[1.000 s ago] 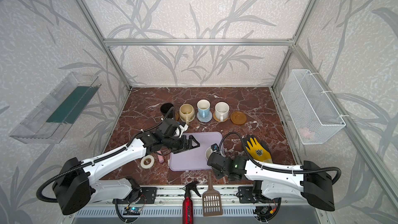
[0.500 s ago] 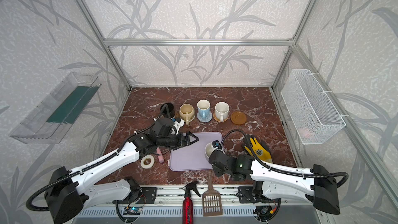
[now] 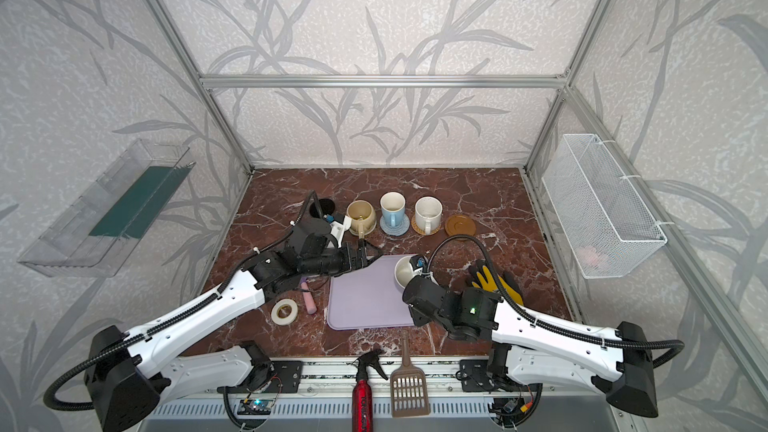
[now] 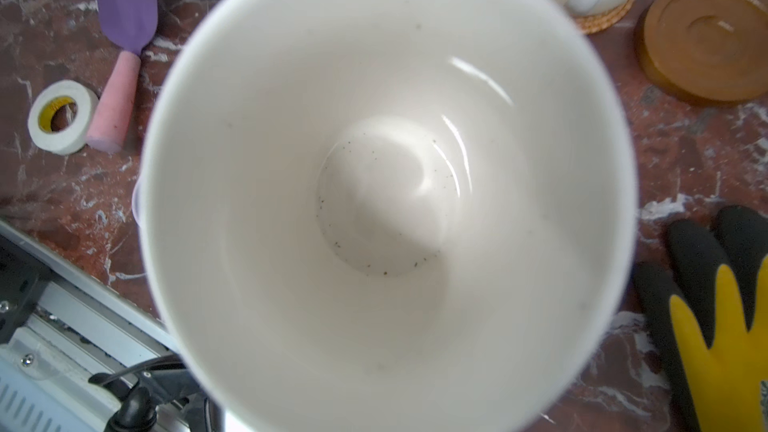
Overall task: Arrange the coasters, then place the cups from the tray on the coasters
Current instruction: 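Lift the lavender mug off the tray with right gripper, then carry the lavender mug onto the small brown wooden coaster and open right gripper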
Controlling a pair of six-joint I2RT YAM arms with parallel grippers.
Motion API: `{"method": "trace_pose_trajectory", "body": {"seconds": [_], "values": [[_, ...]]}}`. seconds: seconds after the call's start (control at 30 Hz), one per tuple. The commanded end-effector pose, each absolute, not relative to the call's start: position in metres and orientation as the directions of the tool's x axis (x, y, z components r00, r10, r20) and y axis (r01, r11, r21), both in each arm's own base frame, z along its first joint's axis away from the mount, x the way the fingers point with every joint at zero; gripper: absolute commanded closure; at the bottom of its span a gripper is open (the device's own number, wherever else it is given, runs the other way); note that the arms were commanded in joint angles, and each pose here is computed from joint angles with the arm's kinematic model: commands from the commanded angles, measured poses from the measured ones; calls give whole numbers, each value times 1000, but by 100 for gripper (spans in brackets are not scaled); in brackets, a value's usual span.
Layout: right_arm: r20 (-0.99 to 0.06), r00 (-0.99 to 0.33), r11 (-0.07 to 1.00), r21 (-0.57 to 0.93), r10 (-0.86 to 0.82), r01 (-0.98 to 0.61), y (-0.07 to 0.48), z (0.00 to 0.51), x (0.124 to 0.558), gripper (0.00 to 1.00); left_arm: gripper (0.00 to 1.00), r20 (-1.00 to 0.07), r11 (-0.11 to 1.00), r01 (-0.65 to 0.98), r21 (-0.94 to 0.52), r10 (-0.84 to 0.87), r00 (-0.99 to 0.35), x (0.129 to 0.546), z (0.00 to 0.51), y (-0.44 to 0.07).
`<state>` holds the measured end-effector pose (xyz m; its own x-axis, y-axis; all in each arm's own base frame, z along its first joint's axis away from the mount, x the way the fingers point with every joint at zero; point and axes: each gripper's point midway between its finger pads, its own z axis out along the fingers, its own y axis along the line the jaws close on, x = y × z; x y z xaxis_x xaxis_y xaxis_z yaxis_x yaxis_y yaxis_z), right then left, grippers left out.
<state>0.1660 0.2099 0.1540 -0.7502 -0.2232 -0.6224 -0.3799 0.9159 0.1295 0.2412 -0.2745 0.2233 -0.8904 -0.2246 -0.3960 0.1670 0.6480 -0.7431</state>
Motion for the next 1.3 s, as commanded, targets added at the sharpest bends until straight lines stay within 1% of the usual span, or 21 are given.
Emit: {"method": "trace_pose_trajectory", "body": {"seconds": [0.0, 0.03, 0.07, 0.27, 0.47, 0.77, 0.9, 1.1, 1.27], "values": [[-670, -720, 924, 139, -177, -357, 208, 181, 190, 100, 1, -461, 652, 211, -729, -240, -854, 251, 249, -275], [-667, -722, 920, 145, -181, -365, 210, 183, 191, 100, 1, -467, 651, 216, -728, -239, -851, 253, 252, -276], [-668, -727, 927, 151, -161, -344, 205, 186, 201, 100, 1, -475, 649, 225, -727, -238, -848, 255, 255, -278], [-665, -730, 946, 109, -158, -304, 189, 199, 228, 100, 1, -523, 644, 278, -712, -224, -822, 267, 275, -288], [-685, -719, 957, 113, -119, -266, 169, 215, 249, 100, 1, -563, 640, 320, -699, -215, -798, 286, 289, -303], [-692, -721, 986, 94, -33, -136, 121, 233, 290, 100, 1, -599, 621, 375, -689, -196, -776, 313, 305, -332], [-674, -738, 993, 106, 27, -60, 97, 228, 313, 100, 1, -626, 630, 397, -667, -184, -758, 326, 309, -342], [-618, -773, 985, 161, 144, 55, 70, 202, 346, 100, 1, -640, 654, 401, -642, -168, -750, 346, 300, -356], [-610, -778, 988, 121, 149, 94, 59, 186, 369, 100, 1, -640, 677, 380, -630, -175, -748, 361, 293, -362]]}}
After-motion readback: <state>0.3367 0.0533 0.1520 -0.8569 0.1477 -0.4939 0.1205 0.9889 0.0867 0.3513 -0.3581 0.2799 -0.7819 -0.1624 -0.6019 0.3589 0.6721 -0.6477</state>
